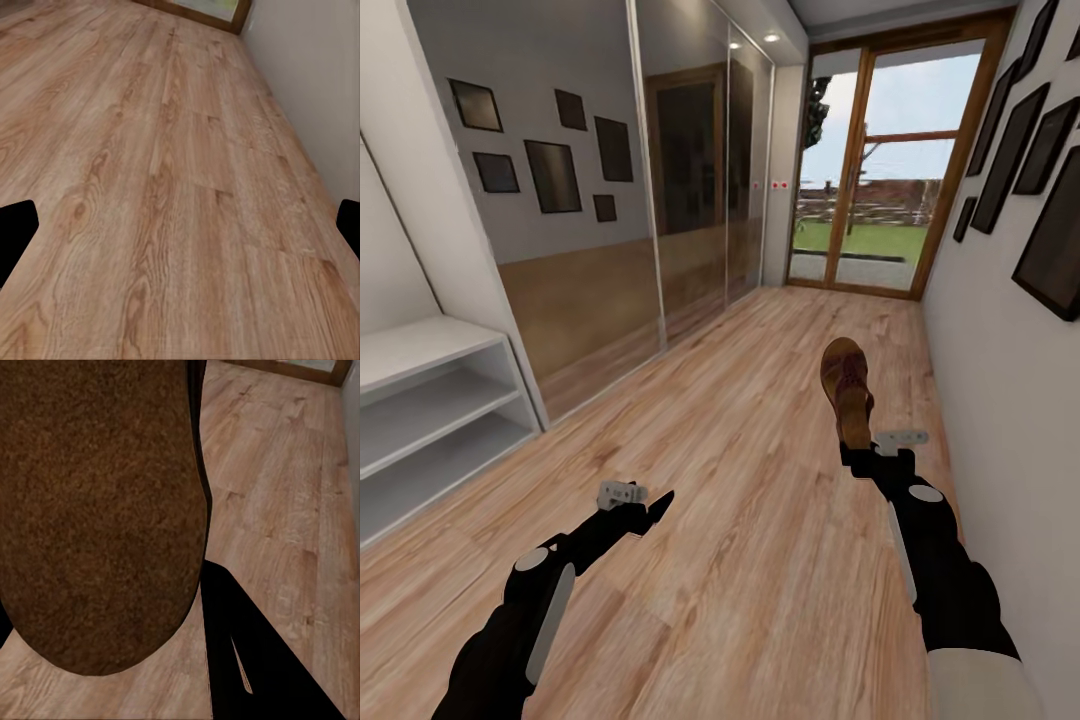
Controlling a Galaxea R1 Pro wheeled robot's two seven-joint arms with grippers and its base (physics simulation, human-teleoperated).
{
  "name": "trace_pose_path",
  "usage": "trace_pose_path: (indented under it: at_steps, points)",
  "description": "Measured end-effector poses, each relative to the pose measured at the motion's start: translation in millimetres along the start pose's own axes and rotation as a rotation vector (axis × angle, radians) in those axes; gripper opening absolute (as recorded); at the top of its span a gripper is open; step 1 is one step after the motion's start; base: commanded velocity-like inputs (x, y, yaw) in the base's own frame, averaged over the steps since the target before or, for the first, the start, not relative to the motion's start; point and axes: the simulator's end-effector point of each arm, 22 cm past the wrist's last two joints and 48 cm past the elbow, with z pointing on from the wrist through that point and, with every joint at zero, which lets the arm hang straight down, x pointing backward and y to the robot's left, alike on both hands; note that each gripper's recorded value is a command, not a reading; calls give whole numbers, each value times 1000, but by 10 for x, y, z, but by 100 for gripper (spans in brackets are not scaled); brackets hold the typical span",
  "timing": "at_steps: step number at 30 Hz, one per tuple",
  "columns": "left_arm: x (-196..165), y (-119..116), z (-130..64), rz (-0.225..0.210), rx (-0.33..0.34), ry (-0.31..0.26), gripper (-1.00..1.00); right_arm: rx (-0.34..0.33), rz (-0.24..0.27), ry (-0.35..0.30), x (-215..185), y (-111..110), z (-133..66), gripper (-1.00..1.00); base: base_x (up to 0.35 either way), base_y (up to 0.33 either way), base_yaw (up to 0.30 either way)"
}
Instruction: Pick up the two gym shoes and the two sandals from the corridor floor and place them onto the hallstand (shoe rack) in the corridor, making sure they are on the rack and not on the floor. Arrange them so the two gym shoes are next to each other and the two sandals are next to each other.
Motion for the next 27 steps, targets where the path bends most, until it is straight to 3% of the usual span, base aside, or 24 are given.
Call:
trace_pose_path:
  at_steps: [12,27]
  points:
    - [-2,5,-2,-1,-1,0,100,-1,0,1,6,2,2,-100,331,-134,0]
    - [-25,100,-35,-9,-20,-8,100,1,0,0,1,-1,0,-100,346,-9,0]
